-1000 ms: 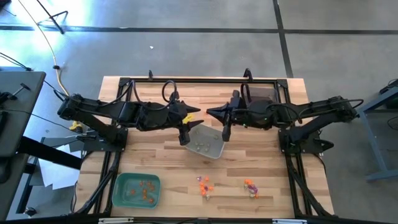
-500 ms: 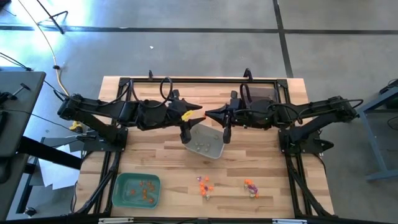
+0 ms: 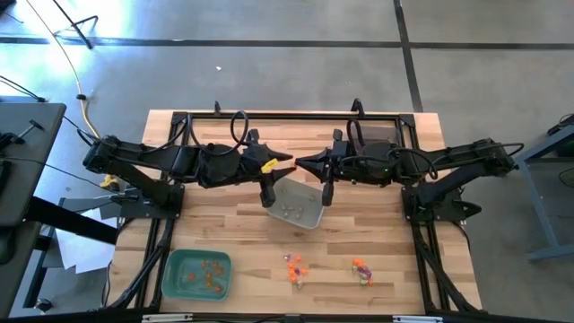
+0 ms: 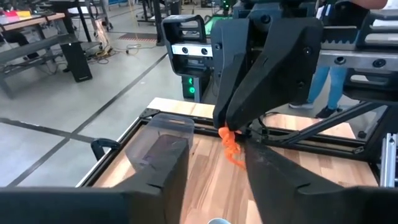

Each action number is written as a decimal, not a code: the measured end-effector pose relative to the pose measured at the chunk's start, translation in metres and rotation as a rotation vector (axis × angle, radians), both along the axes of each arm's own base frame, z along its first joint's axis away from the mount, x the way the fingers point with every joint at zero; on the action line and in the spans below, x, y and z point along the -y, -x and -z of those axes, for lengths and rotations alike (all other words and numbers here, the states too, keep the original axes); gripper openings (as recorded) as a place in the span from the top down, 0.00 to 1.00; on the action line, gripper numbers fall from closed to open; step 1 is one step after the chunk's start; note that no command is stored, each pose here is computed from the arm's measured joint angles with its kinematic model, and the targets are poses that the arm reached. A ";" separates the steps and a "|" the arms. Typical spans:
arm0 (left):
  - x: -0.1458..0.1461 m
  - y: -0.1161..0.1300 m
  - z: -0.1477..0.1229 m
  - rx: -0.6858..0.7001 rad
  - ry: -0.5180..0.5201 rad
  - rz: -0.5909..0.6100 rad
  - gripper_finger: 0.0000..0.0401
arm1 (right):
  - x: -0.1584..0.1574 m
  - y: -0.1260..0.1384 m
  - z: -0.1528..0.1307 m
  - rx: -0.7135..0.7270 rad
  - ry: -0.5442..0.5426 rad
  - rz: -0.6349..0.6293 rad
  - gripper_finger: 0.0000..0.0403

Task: Sort Halloween decoration
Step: Put the orange spider toy into the green bin

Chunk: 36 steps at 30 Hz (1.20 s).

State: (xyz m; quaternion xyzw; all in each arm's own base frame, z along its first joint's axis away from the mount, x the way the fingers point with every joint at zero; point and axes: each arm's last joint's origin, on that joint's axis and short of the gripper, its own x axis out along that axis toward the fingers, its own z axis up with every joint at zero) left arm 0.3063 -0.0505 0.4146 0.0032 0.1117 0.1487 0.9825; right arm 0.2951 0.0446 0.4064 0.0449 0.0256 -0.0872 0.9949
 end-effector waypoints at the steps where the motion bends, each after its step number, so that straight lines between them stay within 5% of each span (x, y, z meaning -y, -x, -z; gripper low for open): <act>1: 0.000 0.000 0.000 -0.001 -0.004 0.001 0.69 | 0.000 0.000 0.000 0.000 0.000 0.000 1.00; 8: 0.000 0.000 0.000 -0.002 -0.005 0.002 0.97 | 0.000 0.000 0.000 0.000 0.000 0.001 1.00; 22: 0.000 0.000 0.000 -0.004 -0.007 0.000 1.00 | 0.000 0.000 0.000 0.007 -0.044 0.005 0.99; 36: 0.001 0.000 0.000 -0.004 -0.008 -0.002 1.00 | 0.001 0.000 0.000 0.003 -0.039 0.029 0.60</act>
